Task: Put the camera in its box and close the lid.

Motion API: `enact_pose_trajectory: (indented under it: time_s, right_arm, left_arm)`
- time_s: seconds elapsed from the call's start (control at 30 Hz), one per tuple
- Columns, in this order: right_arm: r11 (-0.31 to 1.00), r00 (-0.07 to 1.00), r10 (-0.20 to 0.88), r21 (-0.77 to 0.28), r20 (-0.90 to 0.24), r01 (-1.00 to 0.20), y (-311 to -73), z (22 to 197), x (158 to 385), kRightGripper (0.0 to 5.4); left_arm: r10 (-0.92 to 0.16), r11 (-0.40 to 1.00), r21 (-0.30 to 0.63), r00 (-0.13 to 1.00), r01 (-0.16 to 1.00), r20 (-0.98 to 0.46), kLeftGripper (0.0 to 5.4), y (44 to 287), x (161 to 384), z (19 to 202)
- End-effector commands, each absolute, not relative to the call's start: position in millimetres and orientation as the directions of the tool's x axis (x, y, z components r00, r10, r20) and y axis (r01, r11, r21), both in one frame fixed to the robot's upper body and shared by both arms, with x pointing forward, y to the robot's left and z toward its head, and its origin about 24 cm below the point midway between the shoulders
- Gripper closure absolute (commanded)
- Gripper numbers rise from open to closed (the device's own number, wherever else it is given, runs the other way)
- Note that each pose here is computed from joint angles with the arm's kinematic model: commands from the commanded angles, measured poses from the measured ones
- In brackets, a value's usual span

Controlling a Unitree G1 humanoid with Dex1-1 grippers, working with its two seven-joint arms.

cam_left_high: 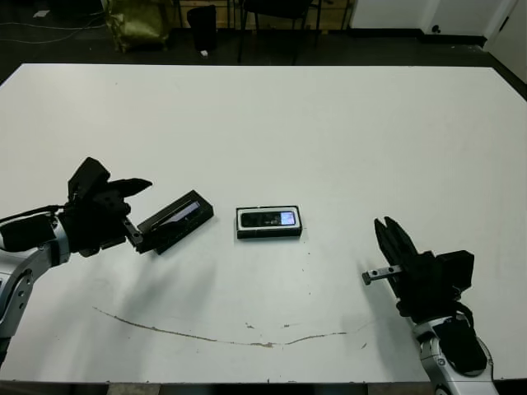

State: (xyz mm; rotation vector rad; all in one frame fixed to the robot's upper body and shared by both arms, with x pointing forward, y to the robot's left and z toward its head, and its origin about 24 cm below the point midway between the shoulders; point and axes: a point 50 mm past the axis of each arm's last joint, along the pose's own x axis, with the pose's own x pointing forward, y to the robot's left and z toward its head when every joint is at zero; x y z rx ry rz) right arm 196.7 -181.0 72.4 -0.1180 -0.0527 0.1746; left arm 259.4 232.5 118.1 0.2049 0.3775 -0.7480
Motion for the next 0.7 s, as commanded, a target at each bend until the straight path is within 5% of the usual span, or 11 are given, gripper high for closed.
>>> enact_pose_trajectory:
  time_s: [0.03,0.23,0.4,0.5,0.7]
  right_arm:
    - [0.98,0.987,0.16,-0.118,-0.004,-0.16,-182.4,68.5,193.9,5.4]
    - [0.981,0.988,0.155,-0.119,-0.011,-0.156,-182.0,68.4,193.4,5.4]
    - [0.98,0.988,0.157,-0.122,-0.012,-0.157,-181.0,67.5,192.4,5.4]
    - [0.981,0.987,0.159,-0.114,-0.01,-0.159,-180.8,66.4,192.1,5.4]
    - [0.98,0.987,0.159,-0.114,-0.019,-0.16,-179.8,66.9,190.2,5.4]
  left_arm:
    - [-0.609,0.728,0.016,0.656,0.686,-0.446,0.02,229.6,260.2,112.8]
    - [-0.589,0.725,0.034,0.645,0.688,-0.487,0.02,228.4,261.7,106.9]
    - [-0.552,0.631,0.26,0.659,0.731,-0.512,0.02,227.2,262.3,106.6]
    - [-0.555,0.593,0.305,0.653,0.745,-0.516,0.02,226.9,263.3,104.8]
    - [-0.545,0.598,0.297,0.649,0.744,-0.53,0.02,226.4,264.8,100.6]
